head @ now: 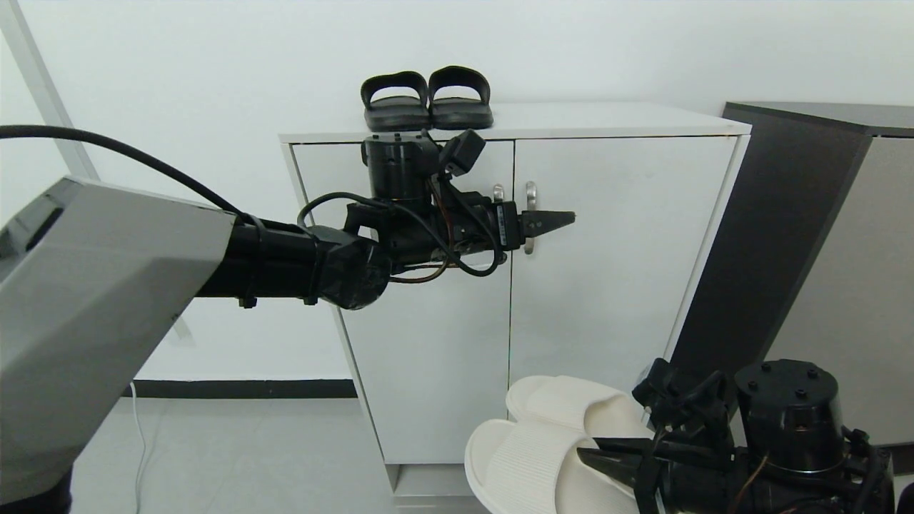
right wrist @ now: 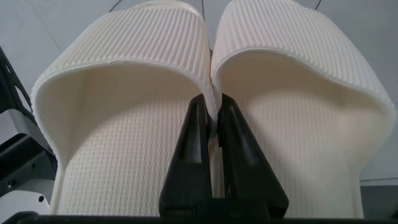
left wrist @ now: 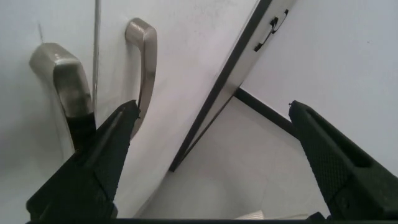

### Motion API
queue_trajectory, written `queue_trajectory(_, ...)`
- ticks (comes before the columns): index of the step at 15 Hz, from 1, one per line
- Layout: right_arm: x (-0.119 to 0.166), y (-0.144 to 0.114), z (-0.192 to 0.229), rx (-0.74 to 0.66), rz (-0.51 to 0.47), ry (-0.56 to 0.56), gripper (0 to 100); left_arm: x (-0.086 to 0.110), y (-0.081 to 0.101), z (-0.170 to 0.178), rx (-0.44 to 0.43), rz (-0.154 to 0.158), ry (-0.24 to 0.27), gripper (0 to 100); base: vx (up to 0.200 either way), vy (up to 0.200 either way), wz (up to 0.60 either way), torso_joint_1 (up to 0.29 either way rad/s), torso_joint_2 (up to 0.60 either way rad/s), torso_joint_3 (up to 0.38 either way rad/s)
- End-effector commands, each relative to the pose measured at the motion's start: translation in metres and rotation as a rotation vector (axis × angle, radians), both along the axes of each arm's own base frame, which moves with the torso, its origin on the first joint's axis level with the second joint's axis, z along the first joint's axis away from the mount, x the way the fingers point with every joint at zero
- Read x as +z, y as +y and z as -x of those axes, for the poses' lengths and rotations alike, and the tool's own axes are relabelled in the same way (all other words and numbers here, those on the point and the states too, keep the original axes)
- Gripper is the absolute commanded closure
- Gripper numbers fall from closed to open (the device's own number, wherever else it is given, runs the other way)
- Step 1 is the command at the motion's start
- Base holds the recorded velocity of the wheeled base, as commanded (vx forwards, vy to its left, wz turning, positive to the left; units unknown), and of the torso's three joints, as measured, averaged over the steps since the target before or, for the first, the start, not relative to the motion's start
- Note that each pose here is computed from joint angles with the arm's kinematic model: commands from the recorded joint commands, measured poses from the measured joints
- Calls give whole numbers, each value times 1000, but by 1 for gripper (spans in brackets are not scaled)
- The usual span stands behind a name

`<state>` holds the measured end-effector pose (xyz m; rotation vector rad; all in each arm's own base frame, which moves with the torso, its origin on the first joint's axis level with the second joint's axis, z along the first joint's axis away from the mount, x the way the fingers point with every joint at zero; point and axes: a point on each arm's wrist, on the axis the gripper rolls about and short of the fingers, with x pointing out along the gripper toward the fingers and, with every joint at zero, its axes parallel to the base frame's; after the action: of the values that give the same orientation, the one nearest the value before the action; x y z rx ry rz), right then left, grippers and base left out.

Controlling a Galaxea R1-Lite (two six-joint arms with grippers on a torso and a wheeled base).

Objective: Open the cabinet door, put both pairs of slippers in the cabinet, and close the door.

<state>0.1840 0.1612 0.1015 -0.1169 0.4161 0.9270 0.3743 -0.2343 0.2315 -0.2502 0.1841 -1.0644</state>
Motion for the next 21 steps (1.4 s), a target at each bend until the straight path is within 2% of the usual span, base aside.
queue_trajectory(1,0,0,0,0,0,-1,100,-2,-4,-3,-2,1,2,0,0,0,0,0,0,0)
queue_trajectory(6,0,0,0,0,1,0,100,-6,-10,-6,-9,-1,4,0,0,0,0,0,0,0)
queue_trajectory(7,-1,0,0,0,2,2,100,-7,-10,-7,-9,-3,7,100,0,0,0,0,0,0)
queue_trajectory(12,-2,0,3,12,5,9,100,-2,-6,1,-9,6,18,100,0,0,0,0,0,0)
queue_trajectory(15,-6,2,9,35,16,22,100,1,-1,21,-24,-6,32,100,0,0,0,0,0,0)
queue_trajectory(18,-2,-2,16,97,-27,12,100,6,3,41,-4,-4,26,100,0,0,0,0,0,0)
queue_trajectory(21,-3,-6,23,153,-37,22,100,10,9,68,-24,-4,23,100,0,0,0,0,0,0)
